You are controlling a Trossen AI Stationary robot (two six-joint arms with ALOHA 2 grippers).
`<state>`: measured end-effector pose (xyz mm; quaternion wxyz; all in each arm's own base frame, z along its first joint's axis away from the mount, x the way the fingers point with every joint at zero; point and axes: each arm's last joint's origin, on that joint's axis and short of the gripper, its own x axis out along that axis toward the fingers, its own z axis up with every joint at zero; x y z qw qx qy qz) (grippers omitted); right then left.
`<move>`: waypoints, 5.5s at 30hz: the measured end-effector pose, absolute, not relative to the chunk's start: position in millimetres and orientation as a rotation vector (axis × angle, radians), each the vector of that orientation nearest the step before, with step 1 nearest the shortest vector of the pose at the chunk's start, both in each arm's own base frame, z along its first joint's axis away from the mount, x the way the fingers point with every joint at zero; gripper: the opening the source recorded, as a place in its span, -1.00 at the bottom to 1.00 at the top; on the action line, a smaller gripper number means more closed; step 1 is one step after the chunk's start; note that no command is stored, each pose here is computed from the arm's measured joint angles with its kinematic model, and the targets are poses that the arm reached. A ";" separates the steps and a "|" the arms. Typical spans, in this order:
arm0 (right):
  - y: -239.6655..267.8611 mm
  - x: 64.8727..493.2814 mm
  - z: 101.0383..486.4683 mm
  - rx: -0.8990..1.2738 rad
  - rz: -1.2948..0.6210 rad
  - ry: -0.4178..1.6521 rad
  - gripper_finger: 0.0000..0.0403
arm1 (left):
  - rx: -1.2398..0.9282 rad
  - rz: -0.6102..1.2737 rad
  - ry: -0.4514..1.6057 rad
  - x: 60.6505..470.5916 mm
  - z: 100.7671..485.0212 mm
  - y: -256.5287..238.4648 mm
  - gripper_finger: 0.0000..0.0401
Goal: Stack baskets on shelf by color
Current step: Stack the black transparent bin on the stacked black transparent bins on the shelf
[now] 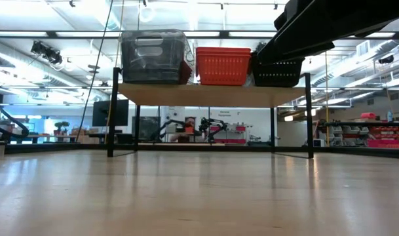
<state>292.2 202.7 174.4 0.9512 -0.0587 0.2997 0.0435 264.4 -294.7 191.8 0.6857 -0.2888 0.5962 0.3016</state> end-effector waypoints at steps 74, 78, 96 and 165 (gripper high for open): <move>206.7 289.8 174.8 -0.044 0.077 0.606 -0.26 | 0.266 0.135 0.852 271.5 444.5 -182.5 -0.95; 206.7 289.8 174.8 -0.041 0.076 0.606 -0.26 | 0.379 0.166 0.831 274.1 449.4 -169.4 -0.95; 210.9 286.8 174.8 -0.046 0.090 0.606 -0.26 | 0.529 0.184 0.970 310.1 448.0 -90.2 -0.95; 214.9 284.7 175.7 -0.016 0.085 0.593 -0.26 | 0.227 0.278 1.267 290.9 383.6 -15.8 -0.55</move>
